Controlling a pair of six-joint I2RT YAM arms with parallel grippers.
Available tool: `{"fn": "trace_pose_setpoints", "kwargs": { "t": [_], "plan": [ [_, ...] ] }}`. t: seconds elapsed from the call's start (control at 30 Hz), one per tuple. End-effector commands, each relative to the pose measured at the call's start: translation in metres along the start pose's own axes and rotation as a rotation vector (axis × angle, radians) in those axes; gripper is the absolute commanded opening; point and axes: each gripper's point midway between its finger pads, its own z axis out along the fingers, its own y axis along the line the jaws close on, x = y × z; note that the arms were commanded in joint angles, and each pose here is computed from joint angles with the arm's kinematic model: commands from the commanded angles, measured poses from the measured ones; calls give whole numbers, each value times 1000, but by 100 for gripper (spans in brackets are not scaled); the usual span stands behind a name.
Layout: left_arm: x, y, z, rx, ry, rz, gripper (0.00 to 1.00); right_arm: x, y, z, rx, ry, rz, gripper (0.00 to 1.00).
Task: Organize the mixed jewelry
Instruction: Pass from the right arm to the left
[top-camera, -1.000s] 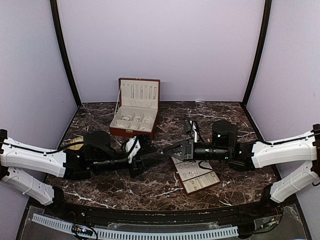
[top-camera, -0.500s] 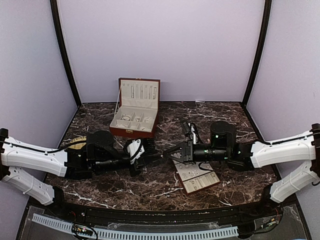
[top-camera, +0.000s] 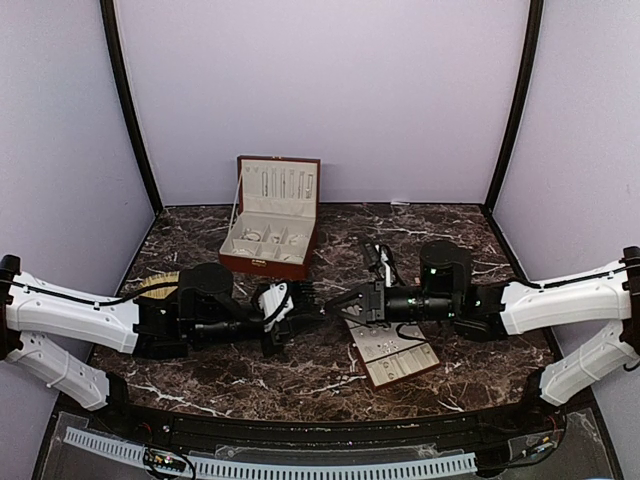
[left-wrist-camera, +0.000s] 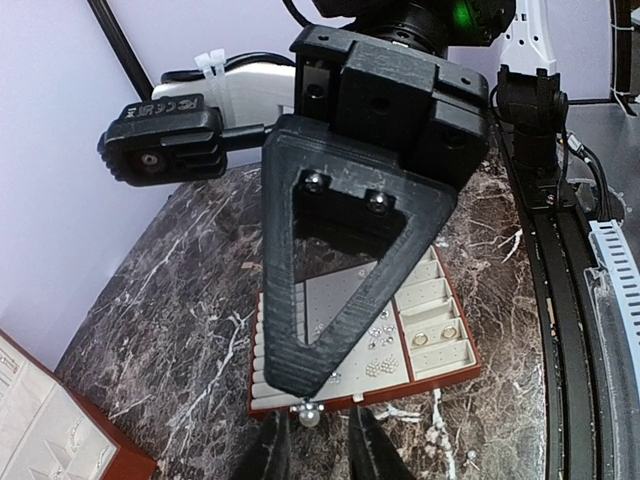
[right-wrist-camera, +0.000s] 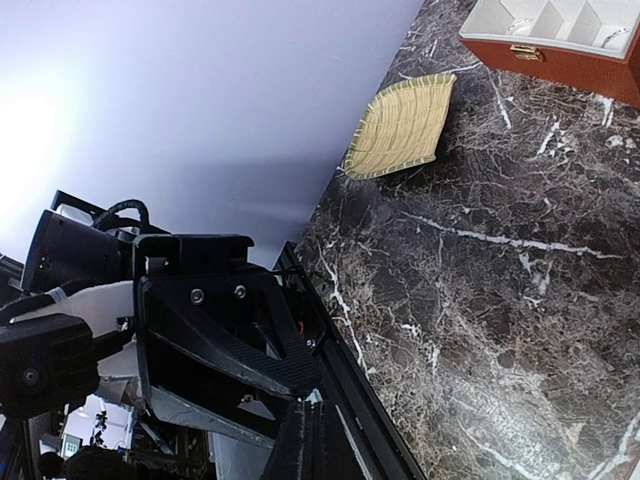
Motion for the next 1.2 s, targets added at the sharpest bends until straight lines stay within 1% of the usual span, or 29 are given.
{"fn": "trace_pose_setpoints", "kwargs": {
  "t": [0.0, 0.23, 0.33, 0.4, 0.5, 0.57, 0.97, 1.13, 1.17],
  "plan": [
    [-16, 1, 2, 5, -33, 6, 21, -11, 14, 2, -43, -15, -20, 0],
    [-16, 2, 1, 4, -38, 1, 15, -9, 12, 5, -39, -4, -19, 0],
    [-15, 2, 1, 3, -37, -1, 10, -9, 10, 6, -36, -2, -18, 0],
    [-14, 1, 1, 2, -32, -6, 9, -9, 12, 5, -38, -3, -18, 0],
    [-11, 2, 1, -6, -24, -13, 15, -10, 11, 5, -36, -7, -16, 0],
    [-10, 2, 1, -6, -22, -17, 15, -10, 12, 4, -37, -8, -15, 0],
    [-10, 1, 3, 2, -13, -49, 0, -10, 10, 3, -32, -14, -8, 0],
    [-8, -2, 7, 24, 1, -83, 0, -11, 10, 1, -27, -22, -8, 0],
    [-8, -3, 8, 28, 4, -96, 0, -11, 9, 0, -22, -26, -7, 6]
  ]
}}
